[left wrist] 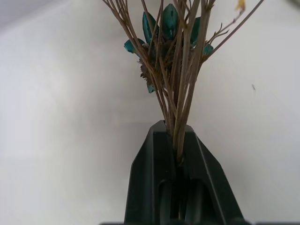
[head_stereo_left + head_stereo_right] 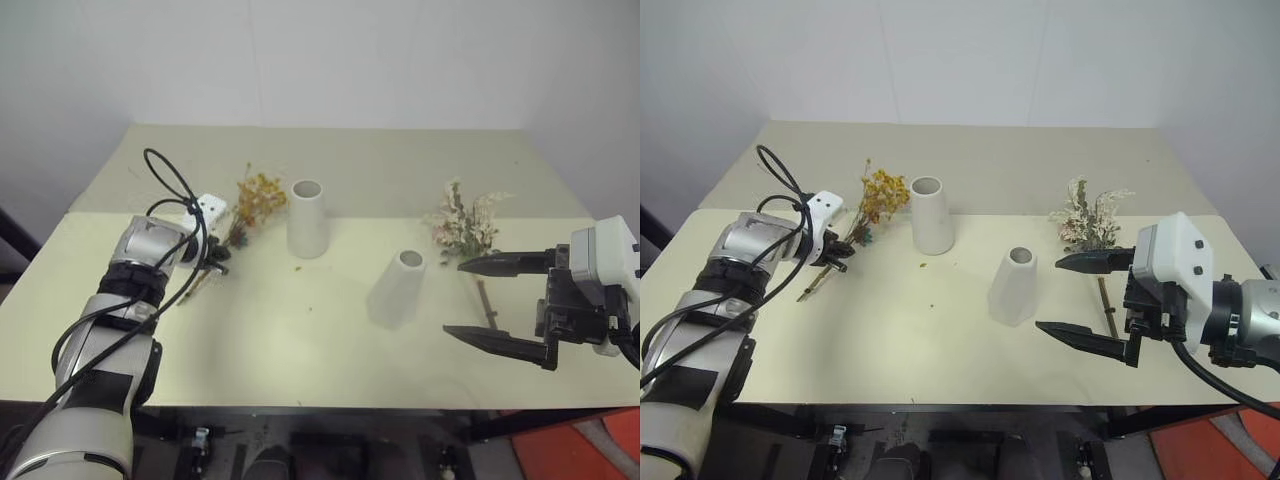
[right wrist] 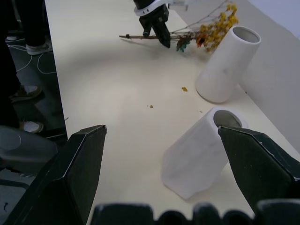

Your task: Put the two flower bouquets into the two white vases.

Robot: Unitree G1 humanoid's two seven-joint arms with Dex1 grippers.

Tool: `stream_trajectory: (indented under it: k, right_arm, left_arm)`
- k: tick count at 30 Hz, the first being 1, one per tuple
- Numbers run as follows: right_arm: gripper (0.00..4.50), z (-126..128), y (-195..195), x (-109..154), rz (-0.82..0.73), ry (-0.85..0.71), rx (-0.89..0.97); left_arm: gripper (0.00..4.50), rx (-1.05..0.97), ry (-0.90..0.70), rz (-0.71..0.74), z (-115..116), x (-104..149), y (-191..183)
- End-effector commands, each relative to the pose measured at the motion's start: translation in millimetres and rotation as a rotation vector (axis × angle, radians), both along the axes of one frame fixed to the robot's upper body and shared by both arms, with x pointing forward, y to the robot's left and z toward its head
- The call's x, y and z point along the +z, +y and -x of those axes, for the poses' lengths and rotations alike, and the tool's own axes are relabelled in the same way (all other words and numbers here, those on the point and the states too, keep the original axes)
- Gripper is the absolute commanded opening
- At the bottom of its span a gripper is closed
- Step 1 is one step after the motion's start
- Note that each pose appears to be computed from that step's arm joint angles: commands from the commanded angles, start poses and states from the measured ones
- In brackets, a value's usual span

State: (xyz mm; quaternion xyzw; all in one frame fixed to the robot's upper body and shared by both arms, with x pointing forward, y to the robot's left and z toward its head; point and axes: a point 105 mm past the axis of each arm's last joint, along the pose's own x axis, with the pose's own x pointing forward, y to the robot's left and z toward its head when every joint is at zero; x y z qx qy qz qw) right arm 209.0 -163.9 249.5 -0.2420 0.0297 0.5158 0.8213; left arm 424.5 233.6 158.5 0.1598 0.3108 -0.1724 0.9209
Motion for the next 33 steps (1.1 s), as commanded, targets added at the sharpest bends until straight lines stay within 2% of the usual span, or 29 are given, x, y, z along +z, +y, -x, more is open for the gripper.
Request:
stream_trajectory:
  k: [1,5,9,13,16,19,20,27,33]
  right_arm:
    - [4.50,1.4,-2.4,7.4,0.012,-0.040,-0.013]
    - [4.50,1.1,-4.4,8.9,0.008,-0.050,-0.023]
    - [4.50,-0.9,-5.0,7.7,0.005,-0.061,-0.029]
    - [4.50,-3.5,-3.1,7.8,-0.004,-0.077,-0.022]
    - [4.50,-6.1,-0.5,8.4,-0.006,-0.095,-0.024]
    - [4.50,-6.1,1.8,10.3,-0.022,-0.114,-0.037]
    - [4.50,-5.2,2.2,9.7,-0.024,-0.117,-0.043]
    - [4.50,1.4,3.0,6.6,-0.034,-0.128,-0.082]
    - [4.50,4.7,7.0,7.2,-0.040,-0.134,-0.100]
  left_arm:
    - [0.03,0.099,-0.168,0.005,-2.9,47.8,20.7]
    - [0.03,0.223,-0.430,0.083,-9.9,101.8,38.2]
    - [0.03,0.231,-0.848,0.362,-18.5,162.0,29.7]
    - [0.03,0.178,-1.050,0.519,-23.6,182.5,14.6]
    - [0.03,0.079,-1.118,0.764,-23.7,196.2,-8.7]
    - [0.03,-0.130,-1.150,1.059,-14.3,210.5,-36.5]
    - [0.03,-0.175,-1.153,1.106,-12.8,213.2,-44.1]
    - [0.03,-0.317,-1.098,1.175,-13.2,215.8,-80.0]
    - [0.03,-0.483,-0.982,1.233,-8.3,205.5,-102.7]
